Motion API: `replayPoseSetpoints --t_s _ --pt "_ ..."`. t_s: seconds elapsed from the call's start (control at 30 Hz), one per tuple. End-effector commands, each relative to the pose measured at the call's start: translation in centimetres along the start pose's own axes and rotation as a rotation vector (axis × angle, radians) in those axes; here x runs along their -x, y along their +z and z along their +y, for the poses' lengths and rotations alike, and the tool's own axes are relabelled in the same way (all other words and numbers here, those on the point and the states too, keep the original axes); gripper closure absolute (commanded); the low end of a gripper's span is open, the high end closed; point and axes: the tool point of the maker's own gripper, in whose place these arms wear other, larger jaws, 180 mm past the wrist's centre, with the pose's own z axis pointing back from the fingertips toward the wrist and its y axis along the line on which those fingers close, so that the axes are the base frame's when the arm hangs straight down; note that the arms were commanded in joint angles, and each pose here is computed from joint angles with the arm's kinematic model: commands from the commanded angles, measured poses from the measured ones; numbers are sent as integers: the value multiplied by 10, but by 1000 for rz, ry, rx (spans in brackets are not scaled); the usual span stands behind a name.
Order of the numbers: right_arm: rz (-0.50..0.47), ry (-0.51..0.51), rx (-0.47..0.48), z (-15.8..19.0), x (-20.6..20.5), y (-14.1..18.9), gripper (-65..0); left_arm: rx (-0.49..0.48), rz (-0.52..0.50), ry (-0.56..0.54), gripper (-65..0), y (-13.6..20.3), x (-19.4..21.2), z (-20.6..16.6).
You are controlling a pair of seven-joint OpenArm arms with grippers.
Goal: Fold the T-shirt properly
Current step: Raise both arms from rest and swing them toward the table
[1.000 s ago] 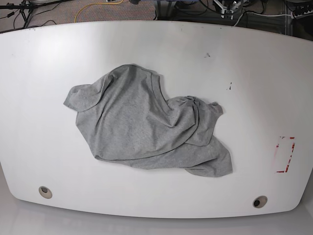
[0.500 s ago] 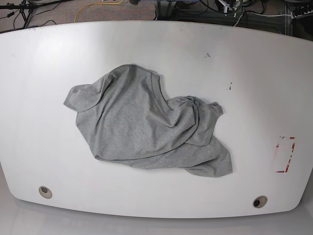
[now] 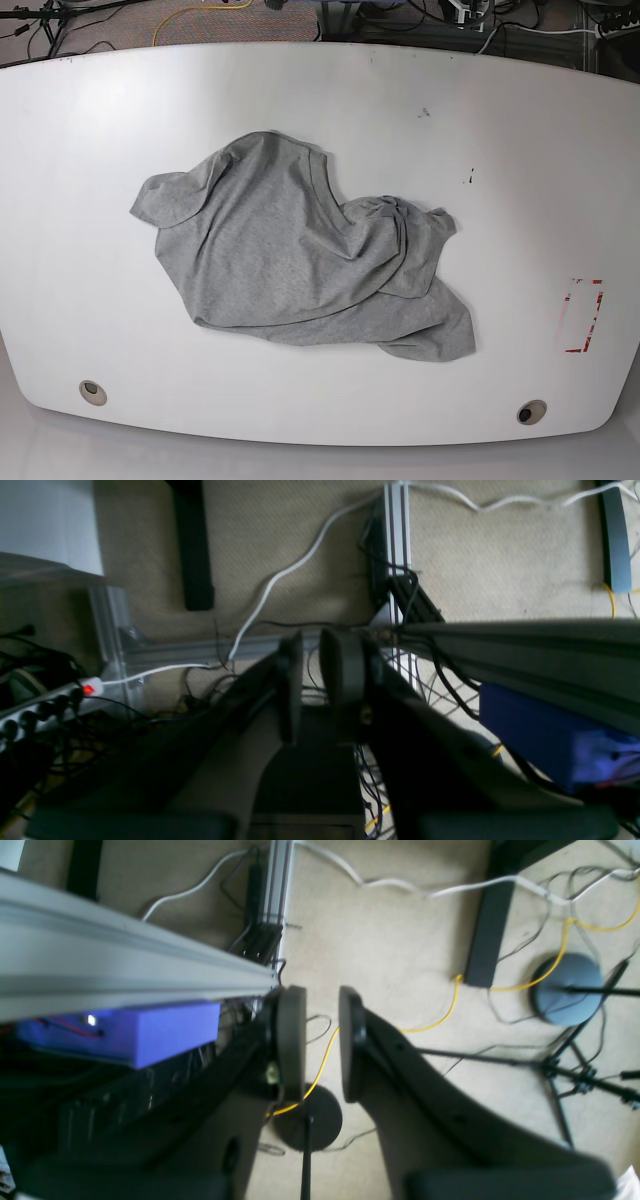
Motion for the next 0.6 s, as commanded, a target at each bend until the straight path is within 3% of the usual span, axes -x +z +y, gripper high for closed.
replayPoseSetpoints --t_s 0.0,0.57 --pt "-24 -2 2 -1 -6 8 -106 -9 -9 4 -97 11 0 2" --pt "-56 19 1 1 -23 28 -106 -115 -29 8 -101 56 -11 41"
